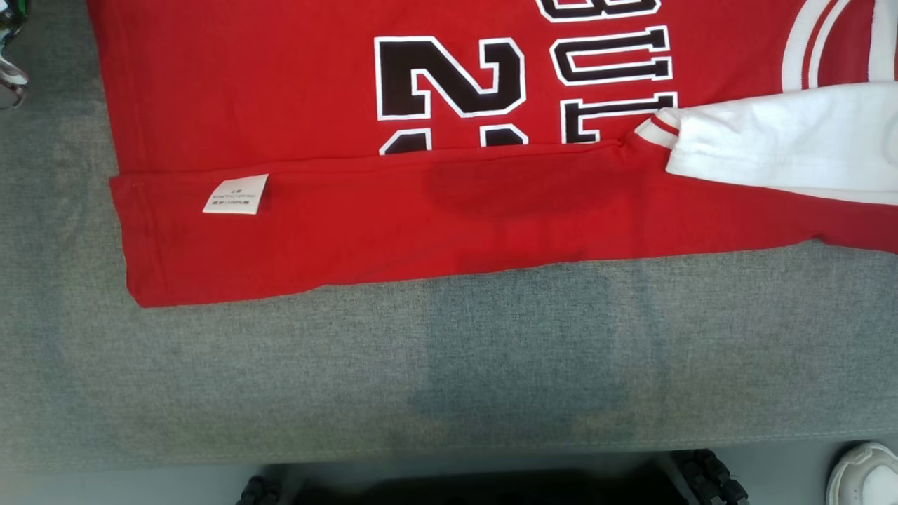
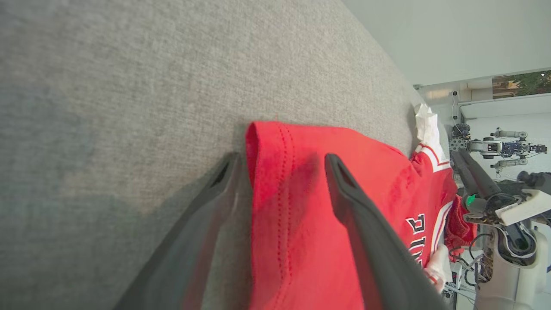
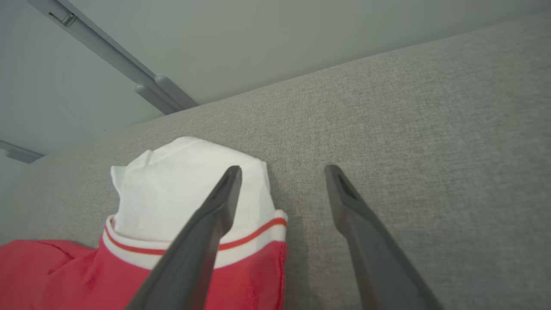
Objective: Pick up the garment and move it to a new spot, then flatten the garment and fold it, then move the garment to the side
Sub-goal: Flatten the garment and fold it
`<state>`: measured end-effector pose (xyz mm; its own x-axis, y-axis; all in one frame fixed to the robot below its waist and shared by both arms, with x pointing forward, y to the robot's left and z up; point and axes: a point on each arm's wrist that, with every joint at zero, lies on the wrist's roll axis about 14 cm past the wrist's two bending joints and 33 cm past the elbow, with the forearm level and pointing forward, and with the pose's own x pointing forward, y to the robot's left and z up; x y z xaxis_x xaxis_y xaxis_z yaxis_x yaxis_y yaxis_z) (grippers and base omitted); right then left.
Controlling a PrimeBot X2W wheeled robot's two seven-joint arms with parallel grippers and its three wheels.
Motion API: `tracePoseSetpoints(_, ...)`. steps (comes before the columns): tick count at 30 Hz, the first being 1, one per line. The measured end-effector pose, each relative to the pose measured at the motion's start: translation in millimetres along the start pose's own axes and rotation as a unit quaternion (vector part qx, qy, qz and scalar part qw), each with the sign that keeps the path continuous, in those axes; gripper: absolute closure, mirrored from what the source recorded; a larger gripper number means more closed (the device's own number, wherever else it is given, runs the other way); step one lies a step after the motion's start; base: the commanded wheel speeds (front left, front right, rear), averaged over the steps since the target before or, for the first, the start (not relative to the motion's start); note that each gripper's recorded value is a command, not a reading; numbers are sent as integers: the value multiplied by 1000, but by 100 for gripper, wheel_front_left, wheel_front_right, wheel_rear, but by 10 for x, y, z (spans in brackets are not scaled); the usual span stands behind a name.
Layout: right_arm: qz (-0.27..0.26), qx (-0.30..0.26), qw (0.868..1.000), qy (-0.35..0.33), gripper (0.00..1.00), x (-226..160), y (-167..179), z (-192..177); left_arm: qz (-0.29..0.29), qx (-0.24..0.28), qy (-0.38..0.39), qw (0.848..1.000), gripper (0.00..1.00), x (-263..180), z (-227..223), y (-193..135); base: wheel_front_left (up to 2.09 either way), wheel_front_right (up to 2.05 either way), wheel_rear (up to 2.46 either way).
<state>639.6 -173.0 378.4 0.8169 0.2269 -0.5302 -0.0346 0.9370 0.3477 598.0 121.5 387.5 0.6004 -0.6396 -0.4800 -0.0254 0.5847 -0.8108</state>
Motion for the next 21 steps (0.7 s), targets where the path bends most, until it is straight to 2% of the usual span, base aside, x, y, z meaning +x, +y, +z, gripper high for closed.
tracePoseSetpoints(6,-11,2,1000,3,0,30,-82,-35,14,9,6,1000,1,91,23,71,0,0,0)
tracePoseSetpoints(10,-15,4,1000,8,0,48,-112,-67,17,6,5,1000,25,109,44,92,0,0,0)
tracePoseSetpoints(12,-17,5,1000,12,0,58,-126,-93,17,5,4,1000,50,116,54,87,0,0,0)
tracePoseSetpoints(14,-16,6,1000,17,0,73,-111,-130,16,2,4,1000,54,125,47,84,0,0,0)
tracePoseSetpoints(17,1,11,999,36,0,111,11,-233,19,-3,8,1000,67,139,13,101,0,0,0)
tracePoseSetpoints(21,18,12,999,36,0,135,117,-213,20,-5,9,1000,75,138,3,113,0,0,0)
